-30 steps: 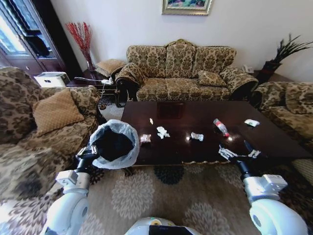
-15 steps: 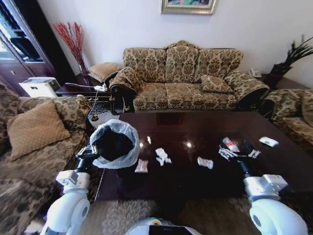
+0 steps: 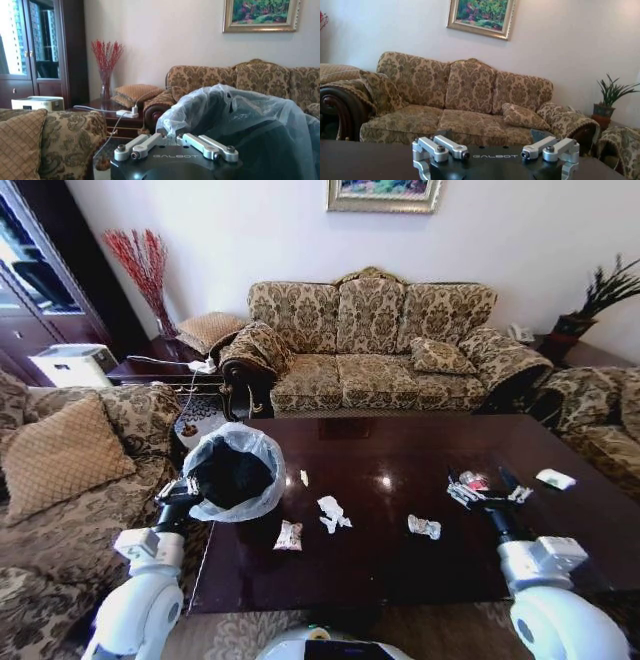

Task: Move to the front of the table and place the trash on the table into the trash bin.

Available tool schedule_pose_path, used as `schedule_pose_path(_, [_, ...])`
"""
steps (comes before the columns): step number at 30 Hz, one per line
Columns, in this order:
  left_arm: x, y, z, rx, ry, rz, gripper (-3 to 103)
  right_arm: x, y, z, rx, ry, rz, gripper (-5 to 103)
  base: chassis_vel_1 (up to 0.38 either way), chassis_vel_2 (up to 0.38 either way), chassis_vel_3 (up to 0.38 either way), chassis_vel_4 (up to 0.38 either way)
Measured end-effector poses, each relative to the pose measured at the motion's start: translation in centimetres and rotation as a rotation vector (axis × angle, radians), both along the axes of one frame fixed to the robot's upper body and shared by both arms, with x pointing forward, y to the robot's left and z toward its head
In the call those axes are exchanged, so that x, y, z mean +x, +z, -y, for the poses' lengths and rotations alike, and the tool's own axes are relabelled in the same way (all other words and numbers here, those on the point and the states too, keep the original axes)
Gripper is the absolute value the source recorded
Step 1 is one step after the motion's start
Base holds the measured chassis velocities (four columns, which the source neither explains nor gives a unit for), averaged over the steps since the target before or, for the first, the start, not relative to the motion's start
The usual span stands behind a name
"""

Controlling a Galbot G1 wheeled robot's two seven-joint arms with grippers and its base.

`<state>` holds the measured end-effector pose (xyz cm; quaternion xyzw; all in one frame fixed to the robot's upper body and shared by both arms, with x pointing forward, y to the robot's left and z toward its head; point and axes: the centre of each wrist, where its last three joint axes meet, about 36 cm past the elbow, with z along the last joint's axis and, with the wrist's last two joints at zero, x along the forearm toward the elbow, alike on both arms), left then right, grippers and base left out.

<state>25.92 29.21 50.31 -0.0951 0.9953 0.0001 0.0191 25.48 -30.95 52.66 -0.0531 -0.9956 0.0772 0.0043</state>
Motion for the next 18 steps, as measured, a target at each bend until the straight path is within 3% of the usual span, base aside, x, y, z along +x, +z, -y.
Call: schedule_pose_path(18, [0.01, 0.00, 0.00, 0.000, 0.001, 0.000, 3, 0.01, 0.00, 0.00, 0.000, 0.000, 0.000, 100, 0.000, 0.000, 0.000, 0.000])
